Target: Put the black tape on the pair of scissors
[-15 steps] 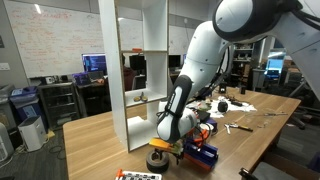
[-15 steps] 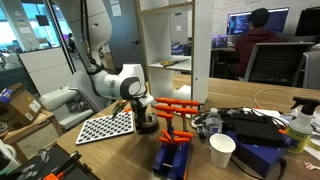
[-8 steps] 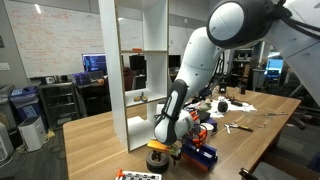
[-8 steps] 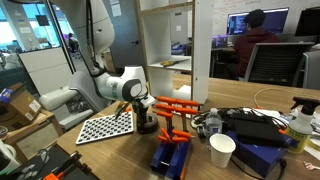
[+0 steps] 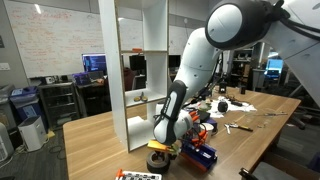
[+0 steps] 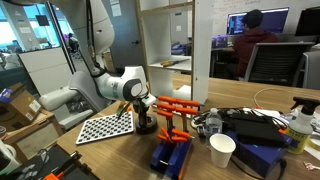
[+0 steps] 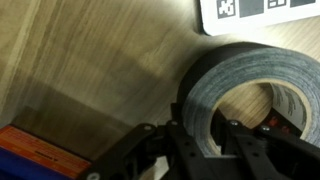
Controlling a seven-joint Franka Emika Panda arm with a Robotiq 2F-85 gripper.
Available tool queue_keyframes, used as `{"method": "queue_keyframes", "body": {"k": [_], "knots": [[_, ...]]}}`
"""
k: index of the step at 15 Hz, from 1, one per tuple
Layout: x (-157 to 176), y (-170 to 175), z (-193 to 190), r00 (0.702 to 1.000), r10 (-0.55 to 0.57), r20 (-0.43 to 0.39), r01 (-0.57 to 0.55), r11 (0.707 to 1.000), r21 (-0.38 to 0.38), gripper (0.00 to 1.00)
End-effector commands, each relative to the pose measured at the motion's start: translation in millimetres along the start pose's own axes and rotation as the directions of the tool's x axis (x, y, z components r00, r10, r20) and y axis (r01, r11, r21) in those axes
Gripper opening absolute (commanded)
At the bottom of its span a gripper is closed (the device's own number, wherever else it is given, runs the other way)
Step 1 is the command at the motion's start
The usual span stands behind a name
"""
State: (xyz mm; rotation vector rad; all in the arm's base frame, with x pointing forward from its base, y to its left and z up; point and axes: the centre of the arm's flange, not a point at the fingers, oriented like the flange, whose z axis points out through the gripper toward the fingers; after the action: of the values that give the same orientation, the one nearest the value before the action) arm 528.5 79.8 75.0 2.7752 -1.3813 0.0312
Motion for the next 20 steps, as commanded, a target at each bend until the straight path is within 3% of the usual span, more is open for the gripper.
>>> {"method": "queue_keyframes", "body": {"k": [1,6,12,17,20], "knots": [[3,-4,14,0.999,-0.035,-0.010,0.035,0.999,-0.004,0.08],[-7,-12,-25,0.998,-0.057,-0.028,0.057,0.998,-0.008,0.08],[-42,-37,-102,0.988,-0.134,-0.073,0.133,0.991,-0.017,0.08],[-52,-62,-170,0.965,-0.211,-0.155,0.214,0.977,0.001,0.08],[-40,-80,-226,0.932,-0.256,-0.258,0.270,0.963,0.020,0.08]]}}
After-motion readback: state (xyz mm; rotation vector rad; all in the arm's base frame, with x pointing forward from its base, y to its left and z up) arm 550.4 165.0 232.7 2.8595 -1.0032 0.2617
